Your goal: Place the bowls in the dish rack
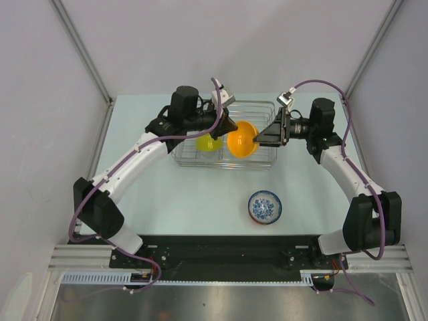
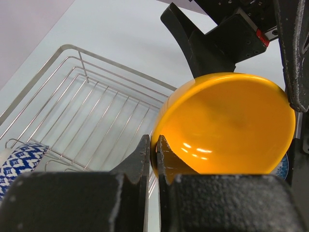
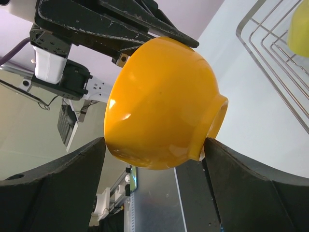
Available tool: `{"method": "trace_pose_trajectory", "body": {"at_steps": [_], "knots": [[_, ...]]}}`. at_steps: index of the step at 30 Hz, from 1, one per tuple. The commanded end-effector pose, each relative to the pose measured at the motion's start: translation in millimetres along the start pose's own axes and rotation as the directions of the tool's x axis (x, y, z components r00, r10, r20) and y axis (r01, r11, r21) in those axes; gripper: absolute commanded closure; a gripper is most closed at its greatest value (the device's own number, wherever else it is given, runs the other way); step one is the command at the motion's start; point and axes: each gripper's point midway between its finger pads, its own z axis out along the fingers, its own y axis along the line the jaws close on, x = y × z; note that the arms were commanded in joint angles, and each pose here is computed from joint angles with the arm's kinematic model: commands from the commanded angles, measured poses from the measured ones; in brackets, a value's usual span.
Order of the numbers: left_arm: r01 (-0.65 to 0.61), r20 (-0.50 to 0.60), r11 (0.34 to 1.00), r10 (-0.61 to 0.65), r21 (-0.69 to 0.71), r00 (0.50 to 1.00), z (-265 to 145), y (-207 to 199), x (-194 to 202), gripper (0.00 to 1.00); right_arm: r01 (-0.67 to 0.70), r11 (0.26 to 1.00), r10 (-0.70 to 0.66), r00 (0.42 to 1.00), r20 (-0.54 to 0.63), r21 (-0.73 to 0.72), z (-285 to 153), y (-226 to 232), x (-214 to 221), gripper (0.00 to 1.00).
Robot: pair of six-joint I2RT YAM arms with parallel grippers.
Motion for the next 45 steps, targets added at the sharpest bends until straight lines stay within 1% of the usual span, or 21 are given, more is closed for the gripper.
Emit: {"method": "trace_pose_trajectory", "body": {"at_steps": [1, 9, 15, 18, 19, 21, 22, 24, 27, 28, 30, 31, 35, 36, 37, 39, 40, 42, 43, 45], "knots": [[-0.02, 0.063, 1.0, 0.02, -0.005, 0.998, -11, -4, -21, 1.0, 0.061, 0.998, -0.06, 0.998, 0.017, -0.012, -1, 10, -8, 0.13], [-0.013, 0.065, 1.0, 0.014, -0.011, 0.998, -13, -4, -20, 1.0, 0.062, 0.998, -0.062, 0.997, 0.05, 0.0, 0, 8, -18, 0.13], [-0.011, 0.063, 1.0, 0.012, -0.018, 0.998, -12, -2, -19, 0.99, 0.071, 0.997, -0.071, 0.996, 0.054, 0.006, 5, 6, -18, 0.16], [-0.009, 0.062, 1.0, 0.01, -0.021, 0.998, -12, -2, -19, 1.0, 0.074, 0.997, -0.075, 0.996, 0.055, 0.013, 6, 5, -16, 0.25], [-0.009, 0.062, 1.0, 0.01, -0.021, 0.998, -12, -2, -19, 1.0, 0.079, 0.997, -0.079, 0.995, 0.059, 0.015, 6, 5, -16, 0.31], [-0.007, 0.06, 1.0, 0.008, -0.019, 0.998, -12, -2, -18, 1.0, 0.076, 0.997, -0.076, 0.995, 0.059, 0.015, 6, 5, -16, 0.36], [-0.006, 0.059, 1.0, 0.008, -0.021, 0.998, -12, -2, -18, 1.0, 0.077, 0.997, -0.078, 0.995, 0.058, 0.013, 6, 5, -16, 0.44], [-0.006, 0.06, 1.0, 0.007, -0.019, 0.998, -11, -2, -18, 1.0, 0.078, 0.997, -0.079, 0.995, 0.058, 0.011, 7, 6, -17, 0.53], [-0.007, 0.059, 1.0, 0.008, -0.018, 0.998, -11, -2, -18, 1.0, 0.075, 0.997, -0.075, 0.995, 0.06, 0.006, 7, 5, -18, 0.75], [-0.005, 0.059, 1.0, 0.006, -0.019, 0.998, -11, -2, -18, 1.0, 0.079, 0.997, -0.079, 0.995, 0.06, 0.004, 7, 6, -18, 0.85], [-0.003, 0.053, 1.0, 0.004, -0.018, 0.999, -10, -2, -16, 1.0, 0.085, 0.996, -0.085, 0.995, 0.06, 0.002, 7, 6, -19, 0.97], [-0.004, 0.051, 1.0, 0.005, -0.021, 0.999, -11, -1, -15, 1.0, 0.084, 0.996, -0.084, 0.995, 0.059, 0.001, 7, 6, -18, 1.0], [-0.002, 0.052, 1.0, 0.003, -0.024, 0.999, -11, -1, -17, 0.99, 0.087, 0.996, -0.087, 0.995, 0.054, -0.005, 7, 7, -18, 1.0], [0.0, 0.051, 1.0, 0.001, -0.022, 0.999, -11, -1, -16, 0.94, 0.088, 0.996, -0.088, 0.995, 0.055, -0.004, 7, 7, -18, 1.0], [0.0, 0.05, 1.0, 0.001, -0.021, 0.999, -10, -1, -16, 0.78, 0.089, 0.996, -0.088, 0.995, 0.052, -0.006, 7, 7, -17, 1.0], [0.005, 0.049, 1.0, -0.004, -0.019, 0.999, -10, -1, -16, 0.63, 0.09, 0.996, -0.09, 0.995, 0.053, -0.006, 7, 8, -18, 1.0], [0.005, 0.049, 1.0, -0.004, -0.017, 0.999, -9, -1, -16, 0.45, 0.09, 0.996, -0.09, 0.995, 0.053, -0.006, 7, 8, -18, 1.0], [0.006, 0.051, 1.0, -0.005, -0.017, 0.999, -9, -1, -17, 0.27, 0.093, 0.996, -0.093, 0.994, 0.053, -0.006, 7, 9, -17, 1.0], [0.008, 0.051, 1.0, -0.007, -0.02, 0.999, -9, 0, -17, 0.14, 0.095, 0.995, -0.094, 0.994, 0.052, -0.007, 7, 9, -17, 1.0], [0.001, 0.058, 1.0, 0.0, -0.025, 0.998, -11, 0, -21, 0.05, 0.099, 0.995, -0.099, 0.994, 0.052, -0.002, 6, 7, -17, 1.0]]}}
